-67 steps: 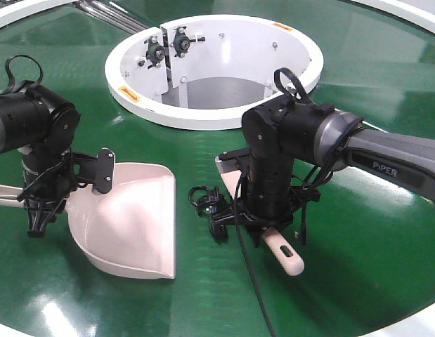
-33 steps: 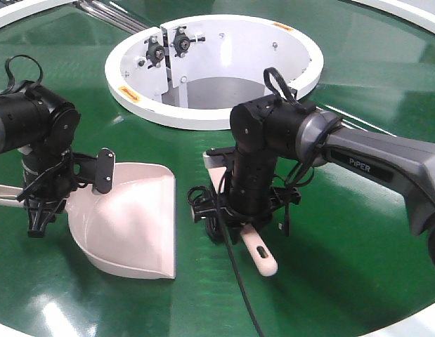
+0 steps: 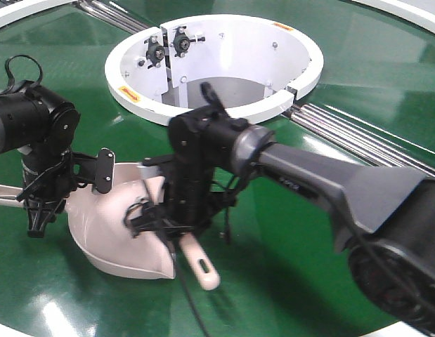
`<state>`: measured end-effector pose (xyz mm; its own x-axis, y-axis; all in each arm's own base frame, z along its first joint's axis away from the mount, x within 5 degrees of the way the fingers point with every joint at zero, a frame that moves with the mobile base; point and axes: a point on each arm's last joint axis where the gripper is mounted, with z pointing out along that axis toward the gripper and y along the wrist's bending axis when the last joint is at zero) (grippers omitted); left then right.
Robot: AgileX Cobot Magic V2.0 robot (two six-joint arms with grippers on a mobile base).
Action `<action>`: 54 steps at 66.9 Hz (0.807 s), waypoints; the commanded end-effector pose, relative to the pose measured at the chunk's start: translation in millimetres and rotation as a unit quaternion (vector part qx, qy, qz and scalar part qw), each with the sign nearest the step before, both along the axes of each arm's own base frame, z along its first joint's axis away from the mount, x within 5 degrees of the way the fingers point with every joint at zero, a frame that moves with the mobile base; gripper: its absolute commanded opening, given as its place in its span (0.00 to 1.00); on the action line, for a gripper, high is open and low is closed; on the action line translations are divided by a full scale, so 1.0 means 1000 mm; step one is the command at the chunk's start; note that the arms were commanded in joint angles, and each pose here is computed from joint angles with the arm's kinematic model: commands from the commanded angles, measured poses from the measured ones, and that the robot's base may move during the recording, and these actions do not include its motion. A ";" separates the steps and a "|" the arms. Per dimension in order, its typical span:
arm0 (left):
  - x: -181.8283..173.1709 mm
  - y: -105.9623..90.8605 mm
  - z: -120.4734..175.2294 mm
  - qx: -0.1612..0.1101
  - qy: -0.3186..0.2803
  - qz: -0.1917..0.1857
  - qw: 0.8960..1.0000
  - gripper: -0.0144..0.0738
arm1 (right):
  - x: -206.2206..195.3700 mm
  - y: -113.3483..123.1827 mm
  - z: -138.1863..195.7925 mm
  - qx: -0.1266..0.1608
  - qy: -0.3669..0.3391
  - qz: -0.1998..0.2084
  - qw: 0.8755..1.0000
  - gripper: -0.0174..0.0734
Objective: Clean and inspect green conveyor with broom and dustpan
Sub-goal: 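Sweep the black cable with the brush into the held dustpan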
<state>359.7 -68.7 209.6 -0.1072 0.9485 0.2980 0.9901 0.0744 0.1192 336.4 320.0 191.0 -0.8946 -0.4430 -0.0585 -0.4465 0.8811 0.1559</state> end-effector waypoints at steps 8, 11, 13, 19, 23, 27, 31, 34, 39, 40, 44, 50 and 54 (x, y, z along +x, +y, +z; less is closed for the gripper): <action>0.001 -0.001 0.025 -0.008 -0.047 0.004 0.999 0.16 | -0.015 0.023 0.070 0.092 -0.031 0.045 0.994 0.19; 0.001 -0.001 0.025 -0.008 -0.047 0.004 0.999 0.16 | -0.015 0.022 0.075 0.095 -0.036 0.042 0.994 0.19; 0.001 -0.001 0.025 -0.008 -0.047 0.004 0.999 0.16 | -0.015 0.019 0.080 0.097 -0.041 0.039 0.994 0.19; 0.001 -0.001 0.025 -0.008 -0.047 0.004 0.999 0.16 | -0.011 0.009 0.089 0.083 -0.064 0.025 0.994 0.19; 0.001 -0.001 0.025 -0.008 -0.047 0.004 0.999 0.16 | -0.008 0.003 0.093 0.072 -0.077 0.015 0.994 0.19; 0.001 -0.001 0.025 -0.008 -0.047 0.004 0.999 0.16 | -0.005 -0.006 0.095 0.059 -0.087 0.006 0.994 0.19; 0.001 -0.001 0.025 -0.008 -0.047 0.004 0.999 0.16 | -0.001 -0.018 0.096 0.048 -0.090 -0.009 0.995 0.19; 0.001 -0.001 0.025 -0.008 -0.047 0.004 0.999 0.16 | 0.003 -0.029 0.097 0.042 -0.090 -0.020 0.995 0.19; 0.001 -0.001 0.025 -0.008 -0.047 0.004 0.999 0.16 | 0.007 -0.046 0.094 0.030 -0.081 -0.036 0.996 0.19; 0.001 -0.001 0.025 -0.008 -0.047 0.004 0.999 0.16 | 0.008 -0.050 0.093 0.028 -0.079 -0.040 0.996 0.19; 0.001 -0.001 0.025 -0.008 -0.047 0.004 0.999 0.16 | 0.009 -0.063 0.090 0.018 -0.072 -0.051 0.996 0.19; 0.001 -0.001 0.025 -0.008 -0.047 0.004 0.999 0.16 | 0.012 -0.086 0.084 -0.011 -0.067 -0.067 0.995 0.19; 0.001 -0.001 0.025 -0.008 -0.047 0.004 0.999 0.16 | 0.011 -0.099 0.076 -0.033 -0.059 -0.074 0.995 0.19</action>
<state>359.8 -68.8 209.6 -0.1080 0.9486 0.2974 0.9899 0.0749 0.1205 356.0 247.1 240.3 -0.9348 -0.3278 -0.1364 -0.3412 0.9357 0.0897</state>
